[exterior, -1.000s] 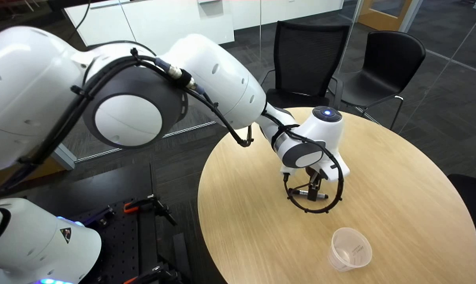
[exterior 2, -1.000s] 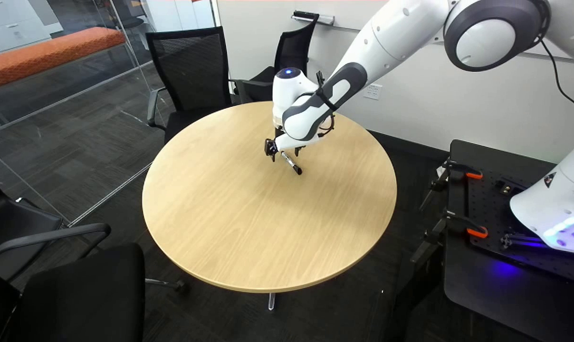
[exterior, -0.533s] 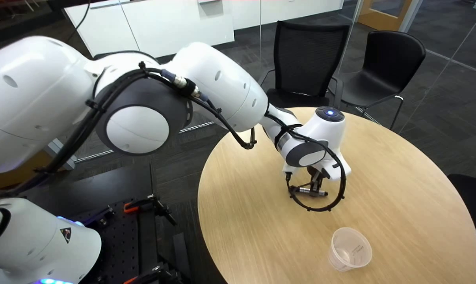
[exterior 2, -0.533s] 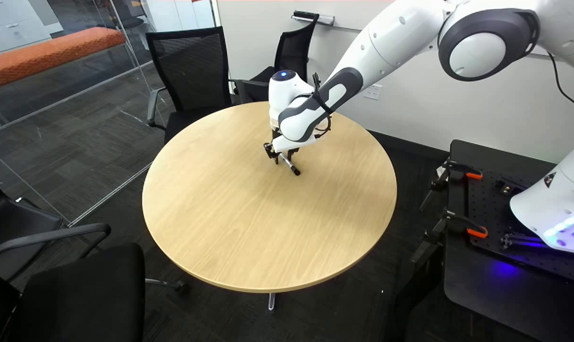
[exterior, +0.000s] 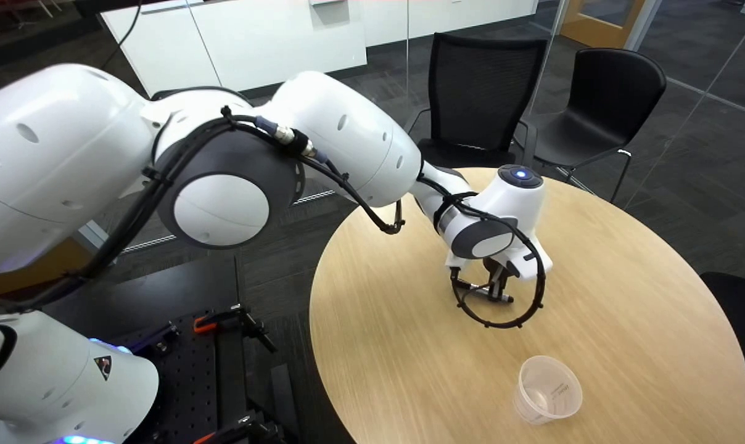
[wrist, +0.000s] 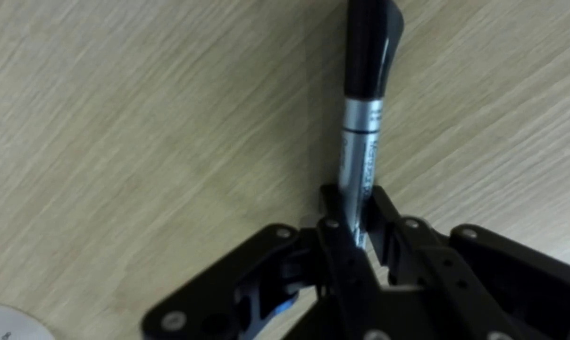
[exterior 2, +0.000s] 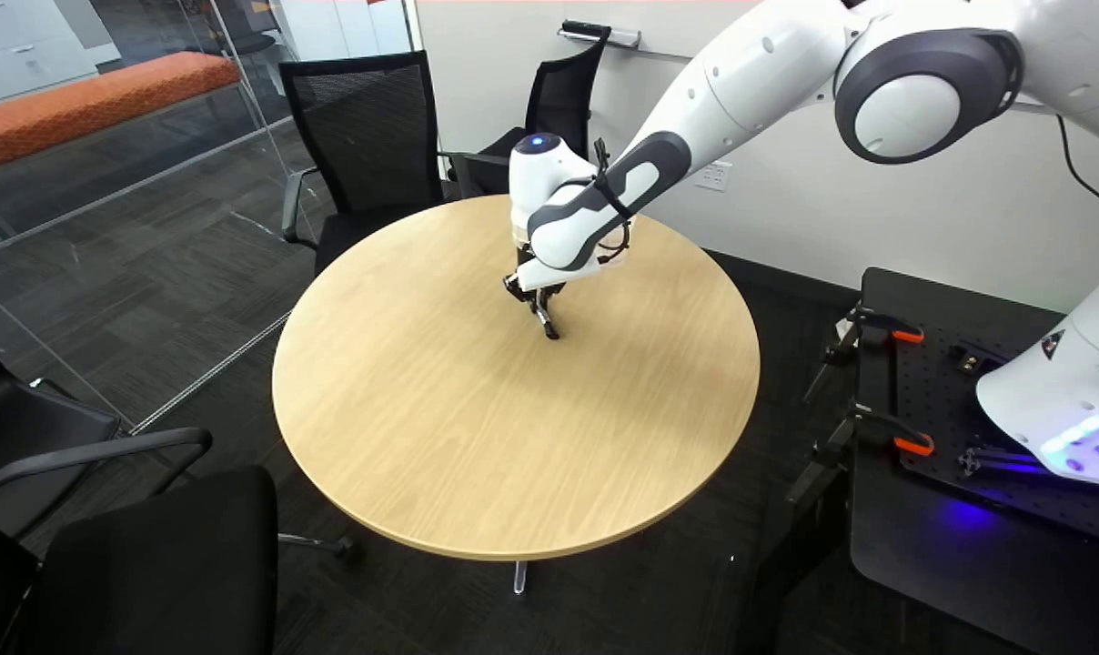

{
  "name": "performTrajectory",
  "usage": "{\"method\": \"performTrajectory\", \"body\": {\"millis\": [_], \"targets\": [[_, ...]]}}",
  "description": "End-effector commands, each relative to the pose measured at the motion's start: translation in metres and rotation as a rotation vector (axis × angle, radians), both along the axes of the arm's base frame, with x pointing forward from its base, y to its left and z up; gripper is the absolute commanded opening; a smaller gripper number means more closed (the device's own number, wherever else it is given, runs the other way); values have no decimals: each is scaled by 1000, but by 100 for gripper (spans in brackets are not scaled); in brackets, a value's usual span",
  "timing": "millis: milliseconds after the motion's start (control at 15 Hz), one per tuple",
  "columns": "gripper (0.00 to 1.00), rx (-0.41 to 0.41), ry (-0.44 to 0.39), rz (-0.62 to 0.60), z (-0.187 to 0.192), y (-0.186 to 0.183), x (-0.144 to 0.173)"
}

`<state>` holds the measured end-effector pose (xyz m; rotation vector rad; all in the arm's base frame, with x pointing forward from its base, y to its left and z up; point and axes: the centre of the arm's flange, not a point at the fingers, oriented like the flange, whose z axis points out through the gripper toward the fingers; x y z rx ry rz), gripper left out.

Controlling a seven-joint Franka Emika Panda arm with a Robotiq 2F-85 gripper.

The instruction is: Put the marker in the cup

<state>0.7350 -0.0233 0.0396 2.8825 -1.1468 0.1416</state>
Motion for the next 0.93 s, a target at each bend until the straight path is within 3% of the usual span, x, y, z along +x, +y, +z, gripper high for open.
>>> {"method": "performTrajectory", "body": {"millis": [0,400,867], "targets": [[5,14,17,-9,26,7,0],[5,-7,26,10,78,23,-14],[5,-162,9,-84,129,31,-36]]}}
